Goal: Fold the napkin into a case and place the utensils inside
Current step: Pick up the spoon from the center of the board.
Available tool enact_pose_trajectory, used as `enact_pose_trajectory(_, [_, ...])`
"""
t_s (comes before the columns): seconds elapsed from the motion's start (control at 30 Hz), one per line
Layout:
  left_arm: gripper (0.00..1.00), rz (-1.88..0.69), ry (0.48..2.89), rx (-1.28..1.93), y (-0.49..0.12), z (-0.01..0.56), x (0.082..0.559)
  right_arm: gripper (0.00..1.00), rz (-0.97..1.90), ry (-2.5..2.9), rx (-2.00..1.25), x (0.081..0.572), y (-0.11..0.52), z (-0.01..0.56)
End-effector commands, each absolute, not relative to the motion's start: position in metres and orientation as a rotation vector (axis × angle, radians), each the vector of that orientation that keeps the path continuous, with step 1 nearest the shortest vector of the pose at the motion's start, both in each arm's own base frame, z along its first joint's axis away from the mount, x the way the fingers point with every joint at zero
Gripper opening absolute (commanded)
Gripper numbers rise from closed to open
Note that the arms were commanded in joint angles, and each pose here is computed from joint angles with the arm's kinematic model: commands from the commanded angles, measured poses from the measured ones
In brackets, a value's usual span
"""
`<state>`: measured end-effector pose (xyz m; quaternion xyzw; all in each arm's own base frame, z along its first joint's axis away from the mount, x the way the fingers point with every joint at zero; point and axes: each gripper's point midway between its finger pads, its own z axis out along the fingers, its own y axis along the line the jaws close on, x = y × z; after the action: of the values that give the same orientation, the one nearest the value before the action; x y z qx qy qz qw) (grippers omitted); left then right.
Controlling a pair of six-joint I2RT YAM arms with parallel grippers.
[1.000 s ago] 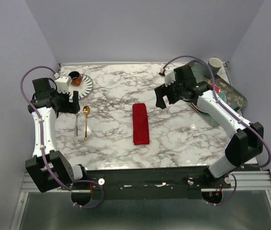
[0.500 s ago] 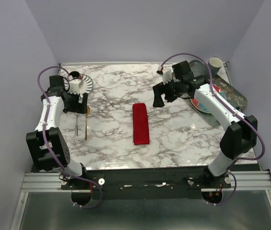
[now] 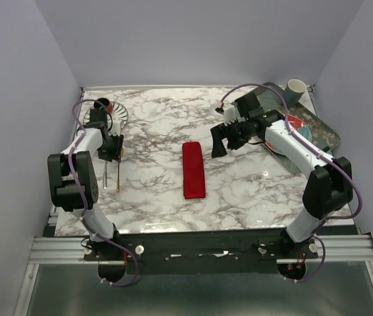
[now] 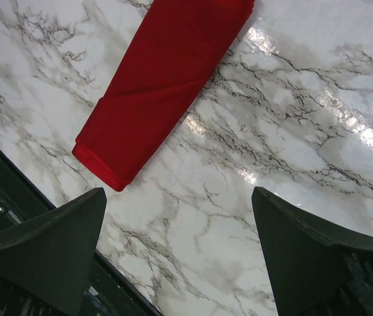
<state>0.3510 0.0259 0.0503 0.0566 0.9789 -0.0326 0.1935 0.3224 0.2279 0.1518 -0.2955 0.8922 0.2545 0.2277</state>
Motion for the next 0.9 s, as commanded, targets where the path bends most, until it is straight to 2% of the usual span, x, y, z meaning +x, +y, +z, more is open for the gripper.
enact_pose_trajectory(0.0, [0.49, -0.043, 2.772, 0.12, 0.031, 0.039, 0.36, 1.0, 0.727, 2.449, -0.822, 0.315, 0.227, 0.158])
enact_pose_trajectory(0.33, [0.41, -0.042, 2.789, 0.124, 0.026, 0.023, 0.371, 1.0, 0.724, 2.456, -0.822, 0.314, 0.226, 0.156])
enact_pose_trajectory(0.47, [0.33, -0.049, 2.804, 0.12, 0.023, 0.017, 0.367, 1.0, 0.713, 2.456, -0.821, 0.315, 0.225, 0.156])
enact_pose_trajectory(0.57, [0.2, -0.078, 2.811, 0.098, 0.019, 0.015, 0.364, 1.0, 0.714, 2.461, -0.819, 0.315, 0.225, 0.155])
enact_pose_trajectory(0.6, [0.01, -0.091, 2.811, 0.103, 0.015, 0.016, 0.364, 1.0, 0.709, 2.457, -0.82, 0.315, 0.224, 0.156])
enact_pose_trajectory(0.73, [0.0, -0.13, 2.741, 0.077, -0.003, 0.044, 0.372, 1.0, 0.703, 2.46, -0.814, 0.315, 0.223, 0.155])
enact_pose_trajectory(0.87, [0.0, -0.16, 2.585, 0.033, -0.038, 0.108, 0.397, 1.0, 0.699, 2.481, -0.806, 0.315, 0.223, 0.149])
